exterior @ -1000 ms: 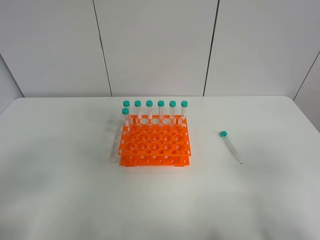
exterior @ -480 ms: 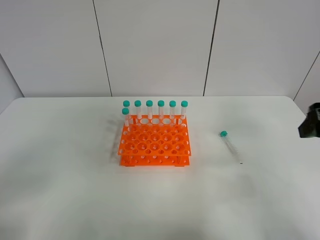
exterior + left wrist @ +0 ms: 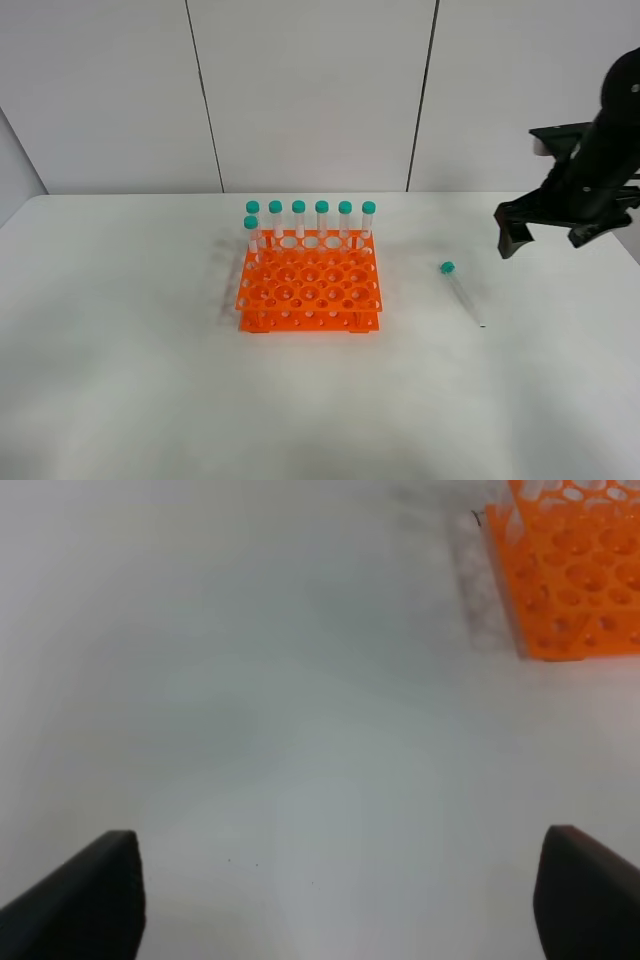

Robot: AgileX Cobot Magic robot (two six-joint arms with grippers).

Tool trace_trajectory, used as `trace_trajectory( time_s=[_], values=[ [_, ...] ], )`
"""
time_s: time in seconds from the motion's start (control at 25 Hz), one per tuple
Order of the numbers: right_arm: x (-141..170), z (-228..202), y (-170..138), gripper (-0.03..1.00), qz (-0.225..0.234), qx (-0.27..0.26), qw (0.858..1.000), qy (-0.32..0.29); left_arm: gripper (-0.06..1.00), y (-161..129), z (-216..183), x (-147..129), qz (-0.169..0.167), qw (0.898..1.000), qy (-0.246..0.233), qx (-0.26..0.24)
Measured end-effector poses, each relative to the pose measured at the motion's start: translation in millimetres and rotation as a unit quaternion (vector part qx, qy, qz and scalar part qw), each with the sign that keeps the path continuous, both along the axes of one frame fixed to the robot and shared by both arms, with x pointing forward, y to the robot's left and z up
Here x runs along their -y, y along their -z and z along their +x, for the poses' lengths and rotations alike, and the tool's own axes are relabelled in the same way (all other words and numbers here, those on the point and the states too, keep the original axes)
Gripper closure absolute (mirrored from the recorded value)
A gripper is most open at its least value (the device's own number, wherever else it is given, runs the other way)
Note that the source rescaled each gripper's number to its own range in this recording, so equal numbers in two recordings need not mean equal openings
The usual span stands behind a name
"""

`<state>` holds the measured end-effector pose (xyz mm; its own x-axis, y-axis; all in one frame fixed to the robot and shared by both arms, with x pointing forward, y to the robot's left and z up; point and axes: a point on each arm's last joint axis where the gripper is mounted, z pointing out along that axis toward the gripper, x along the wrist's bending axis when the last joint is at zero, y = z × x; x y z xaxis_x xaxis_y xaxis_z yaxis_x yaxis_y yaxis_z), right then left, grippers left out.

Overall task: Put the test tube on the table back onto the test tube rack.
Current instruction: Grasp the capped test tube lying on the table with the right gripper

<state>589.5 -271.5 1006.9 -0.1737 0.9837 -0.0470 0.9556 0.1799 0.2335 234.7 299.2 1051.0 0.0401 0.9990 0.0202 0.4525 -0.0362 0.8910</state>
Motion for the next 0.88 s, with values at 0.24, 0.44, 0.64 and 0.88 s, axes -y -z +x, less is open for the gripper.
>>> trace_trajectory(
  time_s=[0.24,0.44,0.64,0.88],
  values=[
    [-27,14,30,-0.03,0.006,-0.013,0.999,-0.038,-0.06,0,0,0,0.0,1.0,0.0,0.0],
    [-30,20,54,-0.03,0.008,-0.036,0.999,-0.038,-0.06,0,0,0,0.0,1.0,0.0,0.0],
    [-31,26,73,-0.03,0.006,-0.042,0.998,-0.039,-0.06,0,0,0,0.0,1.0,0.0,0.0],
    [-32,32,98,-0.03,0.006,-0.05,0.998,-0.039,-0.06,0,0,0,0.0,1.0,0.0,0.0]
  ],
)
